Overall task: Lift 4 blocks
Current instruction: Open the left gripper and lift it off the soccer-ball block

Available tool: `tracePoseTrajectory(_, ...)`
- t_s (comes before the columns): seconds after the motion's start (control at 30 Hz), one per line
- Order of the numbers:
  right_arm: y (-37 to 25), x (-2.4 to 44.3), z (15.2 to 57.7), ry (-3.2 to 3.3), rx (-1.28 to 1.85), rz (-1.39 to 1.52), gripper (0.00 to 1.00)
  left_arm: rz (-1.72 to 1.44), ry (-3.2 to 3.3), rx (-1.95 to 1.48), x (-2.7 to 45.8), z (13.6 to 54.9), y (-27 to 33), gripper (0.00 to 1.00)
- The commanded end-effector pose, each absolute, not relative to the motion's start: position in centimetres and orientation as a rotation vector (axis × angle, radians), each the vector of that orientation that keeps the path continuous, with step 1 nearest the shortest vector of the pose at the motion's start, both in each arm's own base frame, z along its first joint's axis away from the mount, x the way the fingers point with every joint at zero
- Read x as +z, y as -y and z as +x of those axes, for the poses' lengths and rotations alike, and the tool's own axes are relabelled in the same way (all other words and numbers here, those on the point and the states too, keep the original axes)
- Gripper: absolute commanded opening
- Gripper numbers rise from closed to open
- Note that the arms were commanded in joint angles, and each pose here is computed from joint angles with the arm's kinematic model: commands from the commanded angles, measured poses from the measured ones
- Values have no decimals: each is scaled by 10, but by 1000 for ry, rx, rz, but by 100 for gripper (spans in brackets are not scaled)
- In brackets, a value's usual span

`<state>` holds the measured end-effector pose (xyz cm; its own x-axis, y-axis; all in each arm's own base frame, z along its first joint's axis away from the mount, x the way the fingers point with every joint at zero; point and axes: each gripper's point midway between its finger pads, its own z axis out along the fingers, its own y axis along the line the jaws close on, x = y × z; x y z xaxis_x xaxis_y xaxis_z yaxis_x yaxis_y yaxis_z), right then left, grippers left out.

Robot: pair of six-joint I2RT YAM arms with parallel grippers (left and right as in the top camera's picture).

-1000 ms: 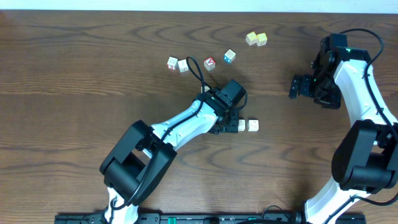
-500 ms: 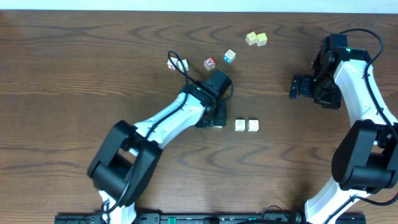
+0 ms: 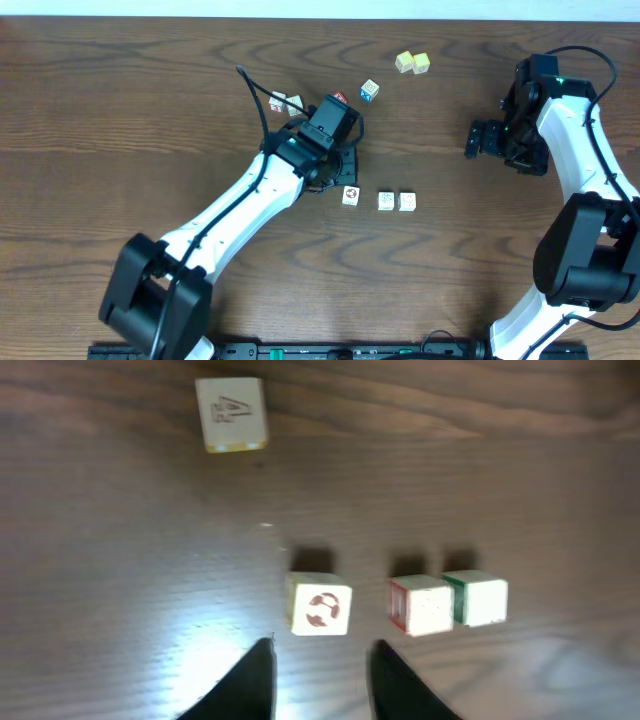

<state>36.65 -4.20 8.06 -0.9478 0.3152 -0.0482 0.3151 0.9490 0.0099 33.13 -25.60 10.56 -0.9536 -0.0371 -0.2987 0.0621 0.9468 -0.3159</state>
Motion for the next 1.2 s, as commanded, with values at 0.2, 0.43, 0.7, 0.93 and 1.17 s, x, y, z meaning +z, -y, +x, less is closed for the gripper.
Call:
tracePoseTrajectory(0.2,45,84,370,-3042,-12,481,99,-13,-2887,-158,35,342,231,14)
tracePoseTrajectory(0.43,45,84,370,-3042,-12,480,99,20,-2973,-255,13,330,247,9)
tracePoseTrajectory(0.7,45,84,370,-3042,-12,480,99,97,-2973,-329,-1,329,266,9)
tracePoseTrajectory(0.93,45,84,370,-3042,-12,480,99,115,-2972,-328,-1,329,266,9)
tracePoseTrajectory(1.17,45,84,370,-3042,-12,480,99,133,-2973,-330,-1,326,270,9)
